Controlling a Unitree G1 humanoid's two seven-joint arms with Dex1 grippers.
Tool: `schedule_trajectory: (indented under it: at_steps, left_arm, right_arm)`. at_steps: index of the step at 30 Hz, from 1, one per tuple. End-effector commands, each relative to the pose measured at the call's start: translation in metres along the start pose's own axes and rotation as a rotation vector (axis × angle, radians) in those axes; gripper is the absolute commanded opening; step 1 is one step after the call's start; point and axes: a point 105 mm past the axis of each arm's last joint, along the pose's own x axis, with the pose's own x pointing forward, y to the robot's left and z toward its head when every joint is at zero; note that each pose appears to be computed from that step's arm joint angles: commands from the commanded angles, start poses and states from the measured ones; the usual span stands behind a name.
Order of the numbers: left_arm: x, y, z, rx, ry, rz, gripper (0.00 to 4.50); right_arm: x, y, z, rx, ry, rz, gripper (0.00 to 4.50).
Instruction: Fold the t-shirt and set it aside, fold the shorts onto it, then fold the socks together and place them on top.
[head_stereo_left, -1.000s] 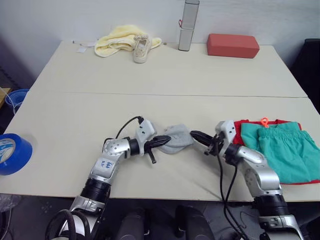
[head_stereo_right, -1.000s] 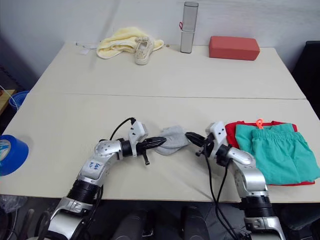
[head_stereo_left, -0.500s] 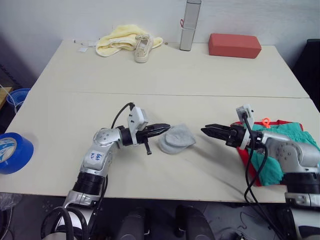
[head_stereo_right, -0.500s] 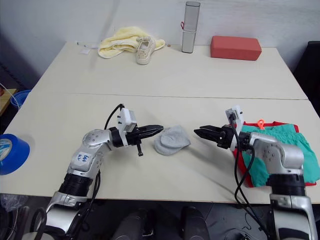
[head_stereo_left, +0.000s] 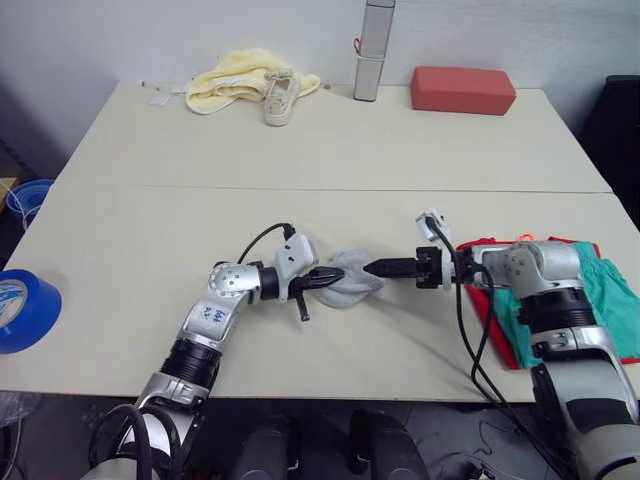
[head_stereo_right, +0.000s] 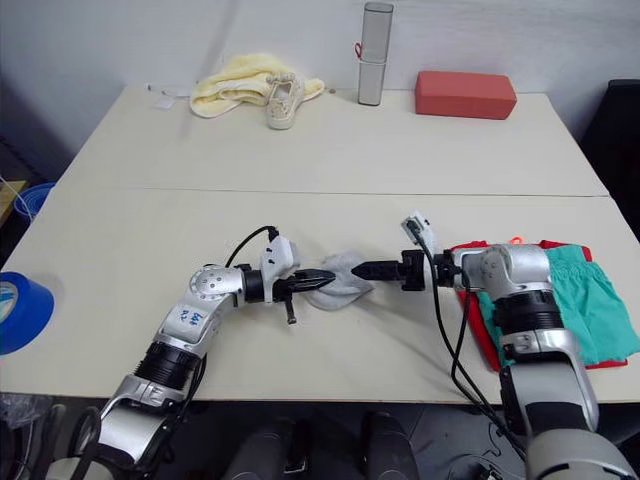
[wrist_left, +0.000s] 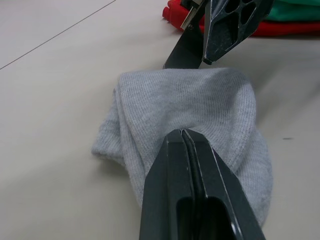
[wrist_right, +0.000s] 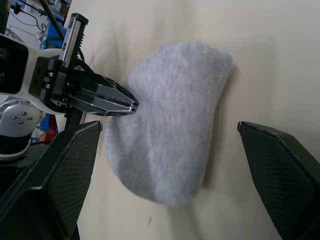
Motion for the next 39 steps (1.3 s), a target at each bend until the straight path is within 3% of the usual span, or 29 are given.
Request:
schedule_trajectory:
  at_steps: [1, 6, 9, 17, 20, 25, 30, 35, 39]
  left_arm:
    - [-0.007, -0.003, 0.002, 0.013, -0.018, 0.01, 0.0]
    - [-0.005, 0.0, 0.003, 0.033, -0.025, 0.014, 0.0]
    - [-0.006, 0.002, 0.004, 0.042, -0.032, 0.02, 0.0]
    - [-0.018, 0.007, 0.0, 0.044, -0.032, 0.041, 0.0]
    - [-0.02, 0.005, 0.005, 0.046, -0.064, 0.02, 0.0]
    - [-0.031, 0.0, 0.023, -0.006, -0.18, -0.006, 0.0]
    - [-0.038, -0.01, 0.057, -0.058, -0.344, -0.053, 0.0]
    - [-0.033, -0.018, 0.074, -0.096, -0.42, -0.095, 0.0]
    - [-0.022, -0.023, 0.082, -0.121, -0.476, -0.121, 0.0]
  right_arm:
    - [0.017, -0.006, -0.013, 0.05, 0.053, -0.018, 4.47]
    - [0.032, 0.002, -0.022, 0.089, 0.107, 0.032, 4.47]
    - [0.04, 0.008, -0.021, 0.095, 0.118, 0.068, 3.86]
    - [0.031, 0.013, -0.02, 0.097, 0.09, 0.099, 1.01]
    - [0.02, 0.015, -0.014, 0.099, 0.03, 0.102, 0.17]
    - [-0.015, 0.033, -0.003, 0.075, -0.127, 0.142, 0.06]
    - [-0.067, 0.055, -0.001, 0.054, -0.33, 0.133, 0.06]
    - [-0.117, 0.06, 0.011, 0.008, -0.638, 0.015, 0.06]
    - [-0.173, 0.056, 0.014, 0.009, -0.911, -0.173, 0.06]
